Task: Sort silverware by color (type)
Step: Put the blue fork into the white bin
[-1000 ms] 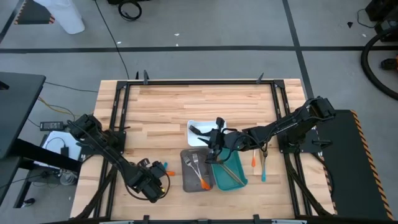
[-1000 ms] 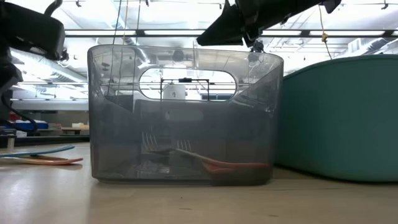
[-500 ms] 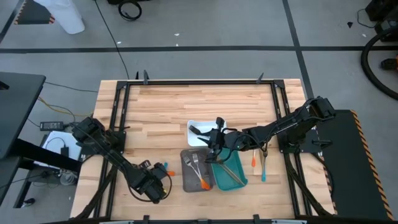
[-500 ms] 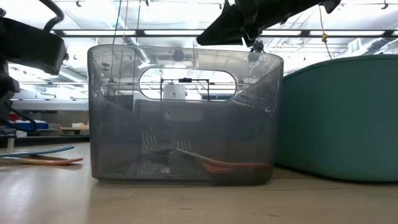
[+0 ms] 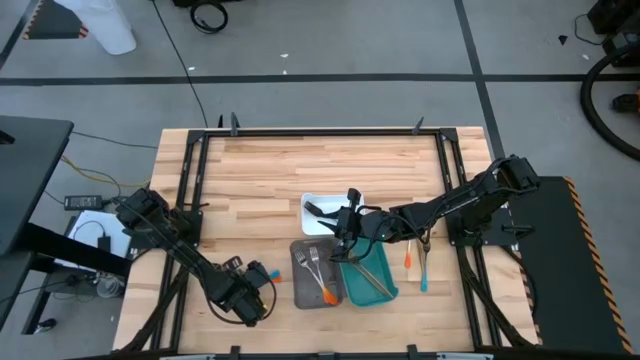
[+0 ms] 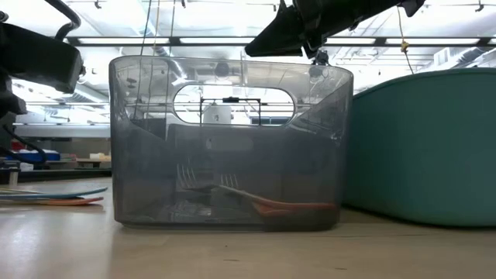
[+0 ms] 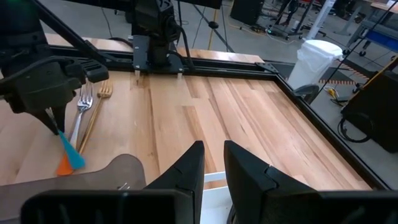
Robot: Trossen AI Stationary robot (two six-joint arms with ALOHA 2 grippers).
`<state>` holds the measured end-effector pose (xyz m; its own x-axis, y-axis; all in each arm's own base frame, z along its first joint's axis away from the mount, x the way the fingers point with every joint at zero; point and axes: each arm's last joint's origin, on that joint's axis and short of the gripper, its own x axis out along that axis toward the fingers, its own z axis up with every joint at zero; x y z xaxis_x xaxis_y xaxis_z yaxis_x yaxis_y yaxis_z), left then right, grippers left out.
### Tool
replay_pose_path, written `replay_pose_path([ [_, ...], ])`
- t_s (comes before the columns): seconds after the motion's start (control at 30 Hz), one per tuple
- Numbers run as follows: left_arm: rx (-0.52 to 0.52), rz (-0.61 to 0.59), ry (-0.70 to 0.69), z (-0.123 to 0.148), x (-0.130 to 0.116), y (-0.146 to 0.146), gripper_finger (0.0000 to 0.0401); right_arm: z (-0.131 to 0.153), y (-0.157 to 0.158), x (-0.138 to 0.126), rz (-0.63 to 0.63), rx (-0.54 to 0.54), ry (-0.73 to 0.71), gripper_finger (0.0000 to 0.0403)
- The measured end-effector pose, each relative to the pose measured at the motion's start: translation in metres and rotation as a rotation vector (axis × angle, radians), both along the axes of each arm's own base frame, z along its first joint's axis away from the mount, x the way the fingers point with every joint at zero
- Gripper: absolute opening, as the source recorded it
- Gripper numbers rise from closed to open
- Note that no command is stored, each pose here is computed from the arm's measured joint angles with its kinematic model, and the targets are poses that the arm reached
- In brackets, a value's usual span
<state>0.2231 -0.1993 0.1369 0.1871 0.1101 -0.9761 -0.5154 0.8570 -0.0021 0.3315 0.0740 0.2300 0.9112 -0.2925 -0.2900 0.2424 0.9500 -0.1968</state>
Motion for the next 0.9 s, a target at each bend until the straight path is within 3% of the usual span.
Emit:
replay_pose_path([
  [0.5,0.019,-0.072,0.041,0.009,0.006,0.0,0.0013,0.0,0.0,0.0,0.0,0.0,0.001,0.0073],
  [0.9,0.126,-0.147,0.16,0.046,0.014,0.006,0.0013,0.0,0.0,0.0,0.001,0.0,0.002,0.0073],
])
